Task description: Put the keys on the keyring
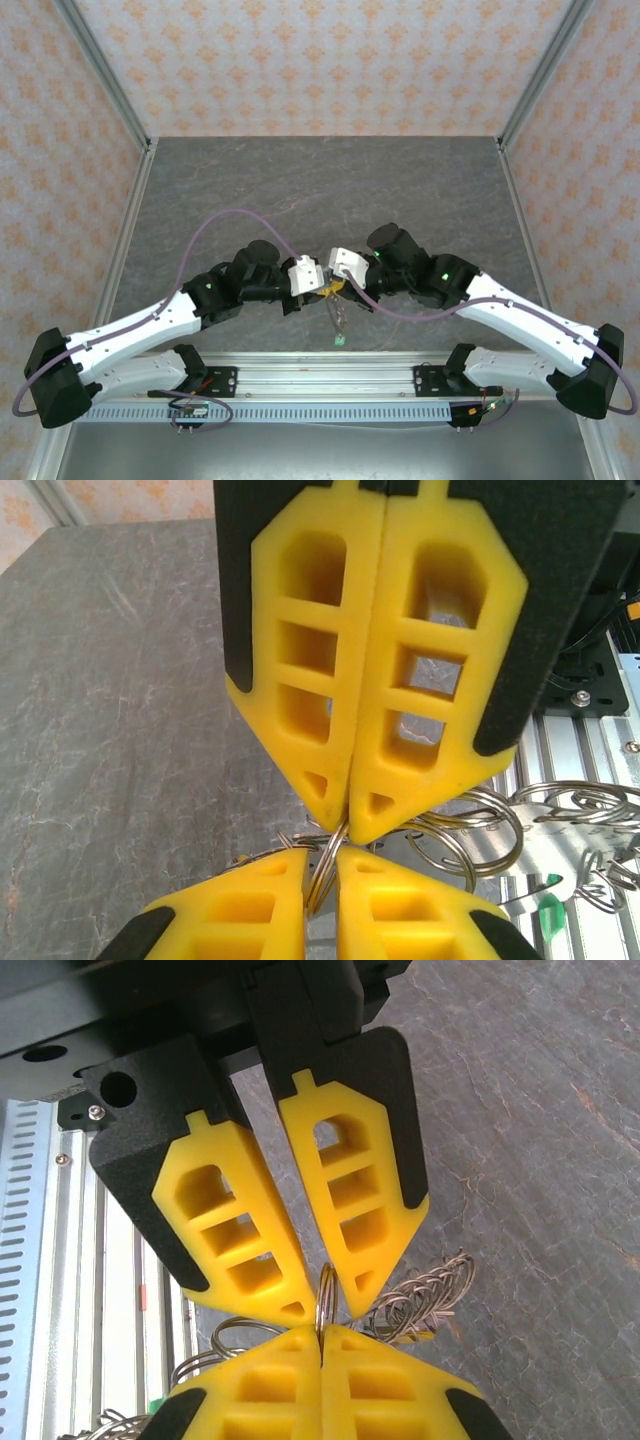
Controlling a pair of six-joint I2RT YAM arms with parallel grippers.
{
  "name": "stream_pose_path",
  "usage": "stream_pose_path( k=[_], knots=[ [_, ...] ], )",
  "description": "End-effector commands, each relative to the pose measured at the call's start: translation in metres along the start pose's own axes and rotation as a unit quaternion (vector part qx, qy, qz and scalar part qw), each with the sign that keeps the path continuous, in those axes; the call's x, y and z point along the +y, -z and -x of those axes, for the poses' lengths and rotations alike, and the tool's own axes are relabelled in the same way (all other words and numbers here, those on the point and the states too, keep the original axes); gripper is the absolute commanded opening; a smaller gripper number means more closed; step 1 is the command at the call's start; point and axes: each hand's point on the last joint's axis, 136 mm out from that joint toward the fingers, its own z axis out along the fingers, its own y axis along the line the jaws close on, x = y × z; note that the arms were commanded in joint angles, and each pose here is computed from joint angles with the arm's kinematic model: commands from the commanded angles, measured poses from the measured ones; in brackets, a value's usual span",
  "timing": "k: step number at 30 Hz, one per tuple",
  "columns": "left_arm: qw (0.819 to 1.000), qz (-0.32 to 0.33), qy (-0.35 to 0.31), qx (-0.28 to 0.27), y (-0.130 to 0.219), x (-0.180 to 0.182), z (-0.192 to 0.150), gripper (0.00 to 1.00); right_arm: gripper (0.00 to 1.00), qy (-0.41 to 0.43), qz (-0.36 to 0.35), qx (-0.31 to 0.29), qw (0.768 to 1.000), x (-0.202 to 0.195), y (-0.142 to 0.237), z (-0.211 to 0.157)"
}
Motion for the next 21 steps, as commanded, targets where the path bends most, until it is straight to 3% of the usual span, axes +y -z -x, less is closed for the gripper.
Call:
stream_pose_path(
  k=[1,5,9,16,21],
  knots=[
    [1.000,0.011,-0.003,0.008,0.001,0.002,-0.006,0.10,0.00,0.018,0.004,-0.008,1.000,0.003,0.007,0.013],
    [1.000,0.009,-0.005,0.005,0.001,0.002,-0.003,0.00,0.00,0.022,0.011,-0.015,1.000,0.005,0.007,0.016],
    [1.000,0.014,0.002,0.006,-0.001,0.005,-0.004,0.00,0.03,0.021,0.006,-0.034,0.999,0.006,0.011,0.019],
    [0.999,0.002,0.002,-0.054,0.004,-0.003,0.011,0.00,0.21,0.008,-0.072,-0.088,0.993,-0.005,0.015,-0.006],
    [0.997,-0.010,-0.004,-0.072,0.007,-0.009,0.016,0.00,0.21,-0.001,-0.104,-0.094,0.990,-0.013,0.013,-0.017]
  ],
)
